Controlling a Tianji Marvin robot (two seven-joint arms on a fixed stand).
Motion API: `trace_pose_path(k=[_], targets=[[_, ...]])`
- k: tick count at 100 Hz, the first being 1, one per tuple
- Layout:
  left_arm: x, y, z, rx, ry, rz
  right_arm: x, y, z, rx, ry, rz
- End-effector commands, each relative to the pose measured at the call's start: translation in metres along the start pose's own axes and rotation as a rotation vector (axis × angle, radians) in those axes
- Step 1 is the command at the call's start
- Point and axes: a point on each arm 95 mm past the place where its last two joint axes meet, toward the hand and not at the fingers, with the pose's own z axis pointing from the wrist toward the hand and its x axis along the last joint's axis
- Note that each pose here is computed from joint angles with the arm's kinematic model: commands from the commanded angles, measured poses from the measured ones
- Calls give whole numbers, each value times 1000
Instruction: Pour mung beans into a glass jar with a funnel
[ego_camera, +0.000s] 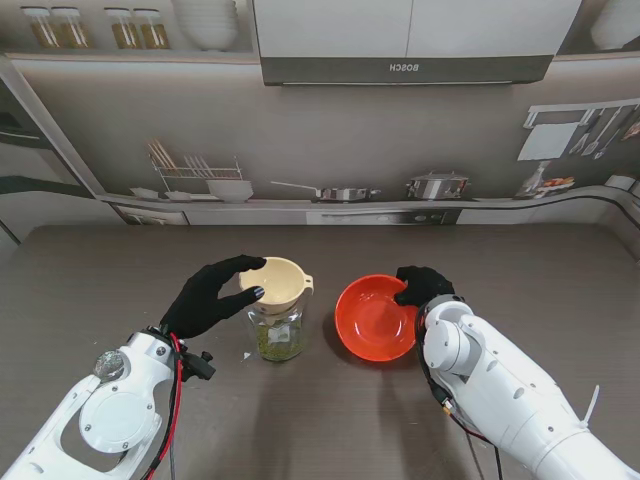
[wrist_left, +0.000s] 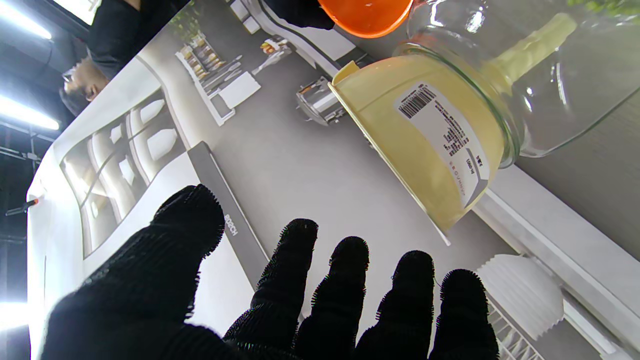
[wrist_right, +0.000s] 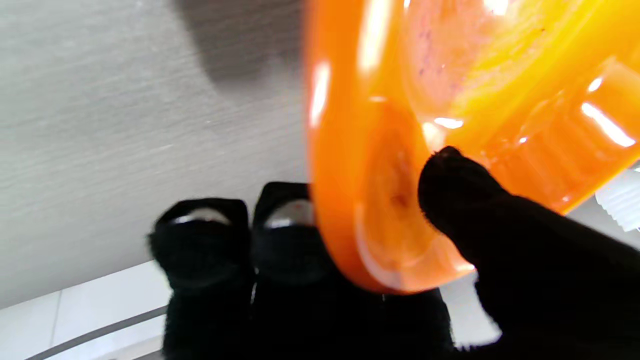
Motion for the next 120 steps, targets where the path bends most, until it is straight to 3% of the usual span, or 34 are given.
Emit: trace_pose_path(k=[1, 120], targets=[[2, 2, 0, -17, 1, -8, 3, -2, -1, 19, 7, -5], [1, 1, -1, -27, -1, -12, 2, 0, 2, 87, 15, -188]])
